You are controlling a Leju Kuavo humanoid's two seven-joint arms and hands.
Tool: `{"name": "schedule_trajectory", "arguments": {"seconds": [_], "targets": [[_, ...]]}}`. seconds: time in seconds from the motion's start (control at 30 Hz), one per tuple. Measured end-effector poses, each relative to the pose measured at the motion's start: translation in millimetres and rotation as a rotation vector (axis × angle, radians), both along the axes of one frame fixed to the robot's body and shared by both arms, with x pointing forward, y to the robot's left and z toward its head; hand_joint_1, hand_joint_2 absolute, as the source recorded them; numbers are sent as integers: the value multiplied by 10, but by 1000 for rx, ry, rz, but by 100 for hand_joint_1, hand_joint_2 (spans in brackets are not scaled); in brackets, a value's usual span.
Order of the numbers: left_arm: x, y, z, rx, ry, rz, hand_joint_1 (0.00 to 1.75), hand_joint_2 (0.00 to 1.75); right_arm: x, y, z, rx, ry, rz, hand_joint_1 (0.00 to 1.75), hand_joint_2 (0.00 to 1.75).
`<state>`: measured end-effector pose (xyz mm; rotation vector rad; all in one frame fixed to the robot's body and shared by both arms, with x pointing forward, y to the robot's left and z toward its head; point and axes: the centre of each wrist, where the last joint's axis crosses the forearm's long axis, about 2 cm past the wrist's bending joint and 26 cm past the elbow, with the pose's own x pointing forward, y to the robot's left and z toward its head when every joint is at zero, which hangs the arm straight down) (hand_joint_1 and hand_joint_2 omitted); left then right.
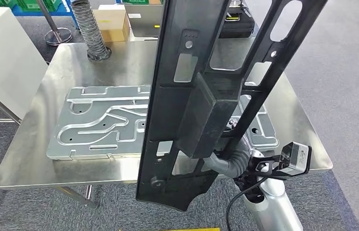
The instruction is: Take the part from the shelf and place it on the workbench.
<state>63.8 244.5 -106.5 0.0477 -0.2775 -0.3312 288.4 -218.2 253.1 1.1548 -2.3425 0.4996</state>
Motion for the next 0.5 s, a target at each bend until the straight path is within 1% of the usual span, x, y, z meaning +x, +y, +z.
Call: {"name": "schedule_trajectory", "arguments": {"seconds": [0.2, 0.37, 0.5], "targets": [[40, 8, 6, -1, -12, 0, 0, 175, -12, 0, -28, 0, 9, -1, 171, 175], [-9, 13, -3, 2, 2, 0, 0, 175, -15, 0, -34, 0, 9, -2, 171, 175], [-13, 9, -3, 2, 4, 1, 0, 175, -12, 0, -27, -1, 3, -3, 171, 175]]}}
